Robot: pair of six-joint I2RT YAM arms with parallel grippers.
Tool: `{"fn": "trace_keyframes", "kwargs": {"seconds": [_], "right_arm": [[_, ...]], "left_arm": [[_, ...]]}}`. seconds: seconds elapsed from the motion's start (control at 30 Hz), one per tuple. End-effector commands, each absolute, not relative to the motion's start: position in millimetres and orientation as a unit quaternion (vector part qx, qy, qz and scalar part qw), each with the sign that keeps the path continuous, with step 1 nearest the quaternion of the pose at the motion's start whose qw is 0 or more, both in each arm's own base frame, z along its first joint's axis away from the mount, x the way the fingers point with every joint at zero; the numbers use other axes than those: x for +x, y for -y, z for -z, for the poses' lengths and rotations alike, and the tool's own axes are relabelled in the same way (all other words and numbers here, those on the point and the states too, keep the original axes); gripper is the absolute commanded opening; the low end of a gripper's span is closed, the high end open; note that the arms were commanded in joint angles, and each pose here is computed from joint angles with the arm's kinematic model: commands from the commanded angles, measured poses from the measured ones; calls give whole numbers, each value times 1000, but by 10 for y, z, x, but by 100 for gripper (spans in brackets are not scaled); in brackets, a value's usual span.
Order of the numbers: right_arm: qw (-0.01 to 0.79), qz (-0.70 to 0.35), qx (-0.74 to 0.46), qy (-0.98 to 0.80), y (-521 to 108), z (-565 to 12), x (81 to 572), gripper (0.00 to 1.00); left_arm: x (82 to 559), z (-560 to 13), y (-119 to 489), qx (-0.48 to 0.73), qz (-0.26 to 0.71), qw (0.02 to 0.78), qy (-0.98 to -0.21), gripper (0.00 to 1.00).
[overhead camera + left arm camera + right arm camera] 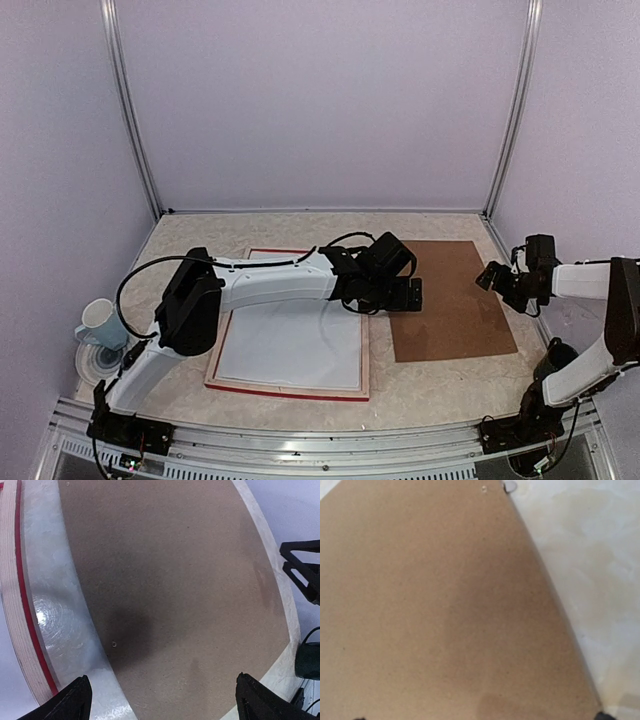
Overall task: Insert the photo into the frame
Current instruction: Move the backboard to the frame body.
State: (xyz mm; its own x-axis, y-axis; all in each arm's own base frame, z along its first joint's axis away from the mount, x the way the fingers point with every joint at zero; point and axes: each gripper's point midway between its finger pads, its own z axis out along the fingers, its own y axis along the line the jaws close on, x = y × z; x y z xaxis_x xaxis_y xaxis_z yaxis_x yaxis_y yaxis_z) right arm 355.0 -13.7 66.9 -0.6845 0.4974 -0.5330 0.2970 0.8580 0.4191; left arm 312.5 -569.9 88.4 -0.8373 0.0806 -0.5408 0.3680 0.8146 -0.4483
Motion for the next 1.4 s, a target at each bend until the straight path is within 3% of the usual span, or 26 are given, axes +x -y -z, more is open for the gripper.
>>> {"fn": "trace_keyframes", "kwargs": {"seconds": [0.0,0.43,0.77,1.13,1.37], "right_arm": [[348,-164,216,-898,147,-723,3607,99],[338,-172,219,-899,137,-594,3689,99],[324,-180,218,-903,109,-448,3715,99],[345,-101,246,-900,425,-578,3705,99],[314,-133,239,-909,313,-355,3694,99]], "left_arm": [[3276,-750,5612,100,248,272,-925,99],[3377,-343,5624,83,250,249,-932,99],[3359,-258,5730,84,277,233,-928,99],[3307,-180,5805,89,296,217,-926,99],[3299,-179,5806,89,301,215,-925,99]]}}
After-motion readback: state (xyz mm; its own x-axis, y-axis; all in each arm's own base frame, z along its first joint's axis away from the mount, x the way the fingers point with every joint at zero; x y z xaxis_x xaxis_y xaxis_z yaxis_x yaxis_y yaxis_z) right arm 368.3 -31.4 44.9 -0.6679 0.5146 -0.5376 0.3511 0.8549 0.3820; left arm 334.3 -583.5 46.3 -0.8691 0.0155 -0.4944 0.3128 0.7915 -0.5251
